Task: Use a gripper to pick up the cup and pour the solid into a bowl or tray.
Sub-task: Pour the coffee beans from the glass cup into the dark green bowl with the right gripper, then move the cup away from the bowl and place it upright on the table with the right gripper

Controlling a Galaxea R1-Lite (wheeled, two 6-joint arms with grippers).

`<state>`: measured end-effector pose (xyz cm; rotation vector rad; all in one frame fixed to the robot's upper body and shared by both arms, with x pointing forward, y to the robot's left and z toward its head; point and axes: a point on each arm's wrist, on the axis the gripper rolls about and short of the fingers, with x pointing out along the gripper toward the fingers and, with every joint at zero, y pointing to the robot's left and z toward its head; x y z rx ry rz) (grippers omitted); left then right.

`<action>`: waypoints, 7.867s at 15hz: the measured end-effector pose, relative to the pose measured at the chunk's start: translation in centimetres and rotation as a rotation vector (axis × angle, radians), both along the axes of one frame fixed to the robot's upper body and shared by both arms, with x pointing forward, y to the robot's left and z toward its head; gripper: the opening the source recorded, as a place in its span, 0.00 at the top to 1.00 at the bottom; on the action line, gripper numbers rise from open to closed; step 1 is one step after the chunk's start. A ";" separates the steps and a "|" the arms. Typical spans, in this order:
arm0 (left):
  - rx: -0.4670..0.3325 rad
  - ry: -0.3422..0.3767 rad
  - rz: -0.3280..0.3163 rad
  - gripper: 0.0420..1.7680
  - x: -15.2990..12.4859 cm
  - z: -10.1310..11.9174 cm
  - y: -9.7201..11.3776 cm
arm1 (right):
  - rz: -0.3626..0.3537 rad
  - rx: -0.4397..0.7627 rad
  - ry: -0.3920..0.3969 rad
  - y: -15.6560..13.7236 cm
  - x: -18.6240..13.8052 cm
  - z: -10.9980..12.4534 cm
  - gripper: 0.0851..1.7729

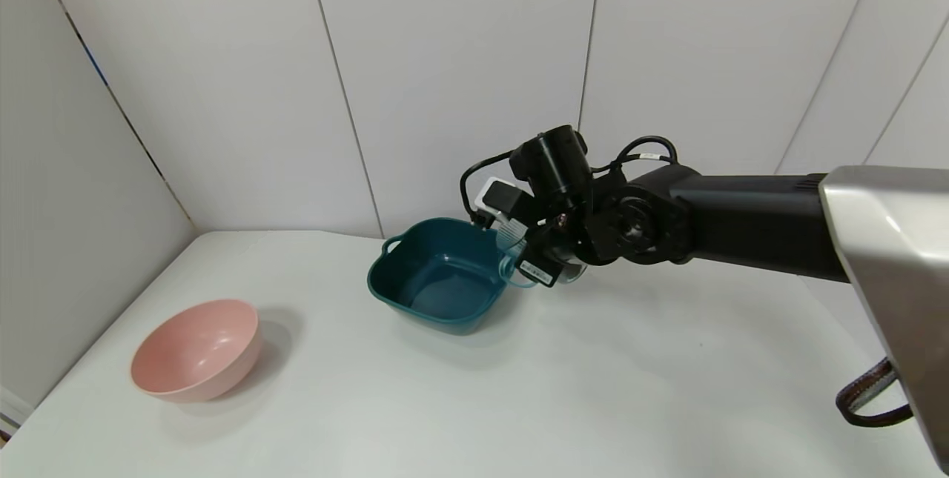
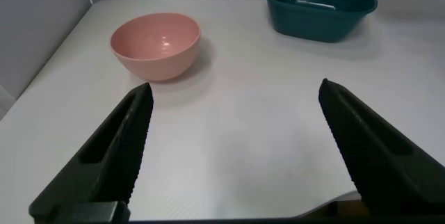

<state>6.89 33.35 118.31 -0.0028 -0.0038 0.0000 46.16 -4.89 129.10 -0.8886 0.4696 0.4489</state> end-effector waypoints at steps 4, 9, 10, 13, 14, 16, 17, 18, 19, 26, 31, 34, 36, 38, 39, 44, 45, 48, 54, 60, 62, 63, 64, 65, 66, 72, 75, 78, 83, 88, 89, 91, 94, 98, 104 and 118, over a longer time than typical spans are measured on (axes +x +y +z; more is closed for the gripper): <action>0.000 0.000 0.001 0.03 0.0 0.0 0.0 | 0.017 -0.146 -0.037 0.8 -0.2 -0.9 0.23; 0.000 0.000 0.000 0.03 0.0 0.0 0.0 | 0.025 -0.235 -0.111 2.1 -0.1 -1.5 0.23; 0.000 0.000 0.000 0.03 0.0 0.0 0.0 | 0.016 -0.254 -0.137 2.4 0.1 -1.8 0.23; 0.000 0.000 0.000 0.03 0.0 0.0 0.0 | -0.002 -0.329 -0.187 3.6 0.0 -2.7 0.23; 0.000 0.000 0.000 0.03 0.0 0.0 0.0 | -0.008 -0.351 -0.203 4.0 -0.1 -2.9 0.23; 0.000 0.000 0.000 0.03 0.0 0.0 0.0 | -0.005 -0.381 -0.234 4.9 -0.5 -3.2 0.23; 0.000 0.000 0.000 0.03 0.0 0.0 0.0 | -0.013 -0.401 -0.244 5.1 -0.6 -3.4 0.23; 0.000 0.000 0.000 0.03 0.0 0.0 0.0 | -0.029 -0.425 -0.256 5.4 -0.6 -3.6 0.23; 0.000 0.000 0.000 0.03 0.0 0.0 0.0 | -0.048 -0.445 -0.276 5.7 -0.7 -3.6 0.23; 0.000 0.000 0.000 0.03 0.0 0.0 0.0 | -0.016 -0.615 -0.466 6.9 0.1 -2.5 0.23; 0.000 0.000 0.000 0.03 0.0 0.0 0.0 | -0.001 -0.694 -0.512 7.2 0.8 -3.3 0.23; 0.000 0.000 0.000 0.03 0.0 0.0 0.0 | 0.009 -0.725 -0.506 7.2 0.9 -3.6 0.23; 0.000 0.000 0.000 0.03 0.0 0.0 0.0 | 0.019 -0.748 -0.506 7.2 0.9 -3.6 0.23; 0.000 0.000 0.000 0.03 0.0 0.0 0.0 | 0.029 -0.770 -0.507 7.3 0.9 -3.6 0.23; 0.000 0.000 0.000 0.03 0.0 0.0 0.0 | 0.034 -0.780 -0.508 7.3 0.8 -3.6 0.23; 0.000 0.000 0.000 0.03 0.0 0.0 0.0 | 0.052 -0.819 -0.508 7.4 0.8 -3.6 0.23; 0.000 0.000 0.000 0.03 0.0 0.0 0.0 | 0.057 -0.830 -0.508 7.3 0.8 -3.6 0.23; 0.000 0.000 0.000 0.03 0.0 0.0 0.0 | 0.057 -0.842 -0.506 7.2 0.9 -3.6 0.23; 0.000 0.000 0.000 0.03 0.0 0.0 0.0 | 0.069 -0.863 -0.503 7.2 0.8 -3.4 0.23; 0.000 0.000 0.000 0.03 0.0 0.0 0.0 | 0.077 -0.865 -0.512 7.4 0.6 -3.3 0.23; 0.000 0.000 0.000 0.03 0.0 0.0 0.0 | 0.075 -0.858 -0.512 7.3 0.7 -3.3 0.23; 0.000 0.000 0.001 0.03 0.0 0.0 0.0 | 0.074 -0.855 -0.512 7.2 0.7 -3.3 0.23; 0.000 0.000 0.000 0.03 0.0 0.0 0.0 | 0.073 -0.853 -0.513 7.2 0.7 -3.3 0.23; 0.000 0.000 0.001 0.03 0.0 0.0 0.0 | 0.073 -0.853 -0.513 7.2 0.7 -3.3 0.23; 0.000 0.000 0.000 0.03 0.0 0.0 0.0 | 0.073 -0.852 -0.514 7.3 0.7 -3.3 0.23; 0.000 0.000 0.000 0.03 0.0 0.0 0.0 | 0.042 -0.782 -0.501 6.7 0.9 -3.4 0.23; 0.000 0.000 0.000 0.03 0.0 0.0 0.0 | 0.034 -0.719 -0.475 6.5 0.7 -3.7 0.23; 0.000 0.000 0.000 0.03 0.0 0.0 0.0 | 0.031 -0.646 -0.408 6.1 0.3 -3.7 0.23; 0.000 0.000 0.001 0.03 0.0 0.0 0.0 | -0.001 -0.475 -0.302 4.1 -0.3 -2.0 0.23; 0.000 0.000 0.000 0.03 0.0 0.0 0.0 | -0.091 -0.255 -0.197 0.5 0.1 0.4 0.23; 0.000 0.000 0.000 0.03 0.0 0.0 0.0 | -0.116 -0.200 -0.151 -0.4 0.0 0.9 0.23; 0.000 0.000 0.001 0.03 0.0 0.0 0.0 | -0.142 -0.090 -0.057 -1.8 -0.9 1.8 0.23; 0.000 0.000 0.000 0.03 0.0 0.0 0.0 | -0.187 0.081 0.016 -3.5 -2.0 4.0 0.23; 0.000 0.000 0.000 0.03 0.0 0.0 0.0 | -0.218 0.270 0.095 -5.4 -3.1 6.0 0.23; 0.000 0.000 0.000 0.03 0.0 0.0 0.0 | -0.246 0.428 0.131 -8.6 -4.0 6.0 0.23; 0.000 0.000 0.000 0.03 0.0 0.0 0.0 | -0.264 0.726 -0.113 -12.9 -5.8 -2.5 0.23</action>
